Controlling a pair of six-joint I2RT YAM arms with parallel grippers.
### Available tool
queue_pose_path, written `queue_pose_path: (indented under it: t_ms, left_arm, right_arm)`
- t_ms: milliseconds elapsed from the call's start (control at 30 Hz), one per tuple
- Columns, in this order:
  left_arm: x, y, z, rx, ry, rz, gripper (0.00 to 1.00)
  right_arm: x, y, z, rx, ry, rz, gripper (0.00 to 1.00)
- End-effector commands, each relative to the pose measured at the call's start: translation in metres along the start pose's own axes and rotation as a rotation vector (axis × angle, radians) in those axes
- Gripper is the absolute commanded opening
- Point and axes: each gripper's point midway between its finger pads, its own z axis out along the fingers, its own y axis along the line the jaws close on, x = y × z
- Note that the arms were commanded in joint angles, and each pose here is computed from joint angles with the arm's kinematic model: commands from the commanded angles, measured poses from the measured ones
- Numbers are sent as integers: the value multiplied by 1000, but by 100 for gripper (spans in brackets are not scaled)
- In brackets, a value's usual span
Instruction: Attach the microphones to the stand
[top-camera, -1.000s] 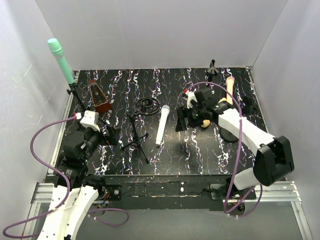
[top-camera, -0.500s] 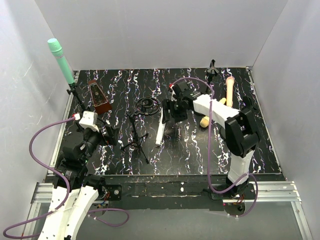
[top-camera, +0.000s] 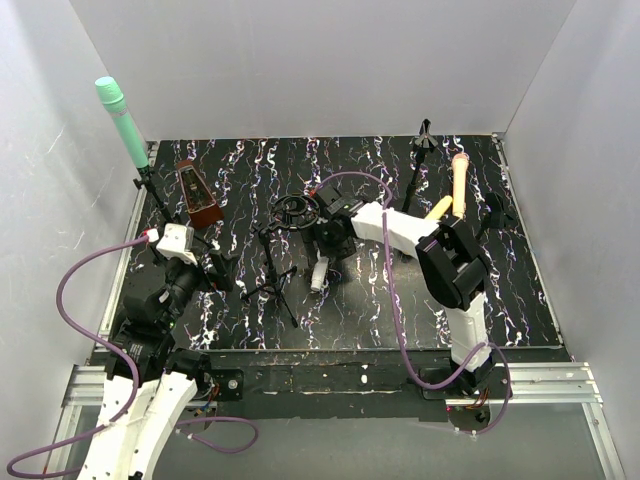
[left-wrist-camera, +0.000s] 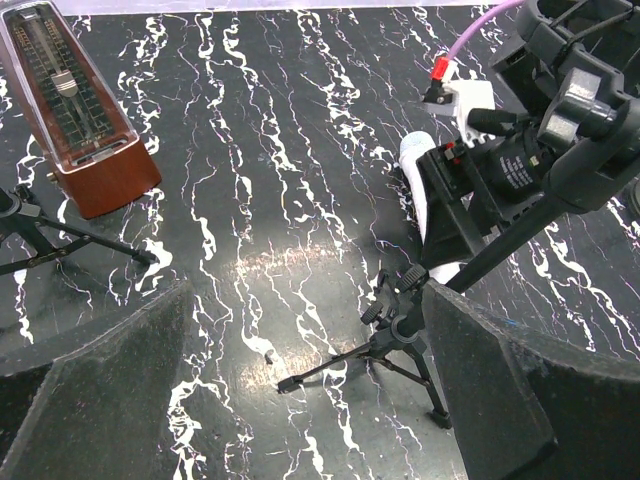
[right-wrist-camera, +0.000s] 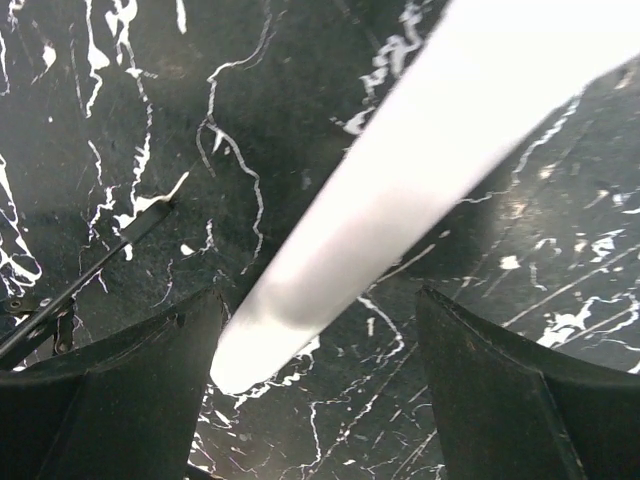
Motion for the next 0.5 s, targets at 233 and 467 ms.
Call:
queue_pose_path:
  t_ms: [233, 467]
  left_arm:
    - [-6, 0, -4, -2, -33, 10, 98]
    - [-8, -1, -6, 2, -43, 13, 98]
  right_arm:
    - [9, -18, 11, 93, -23, -50, 68]
    - [8, -35, 9, 154, -41, -99, 56]
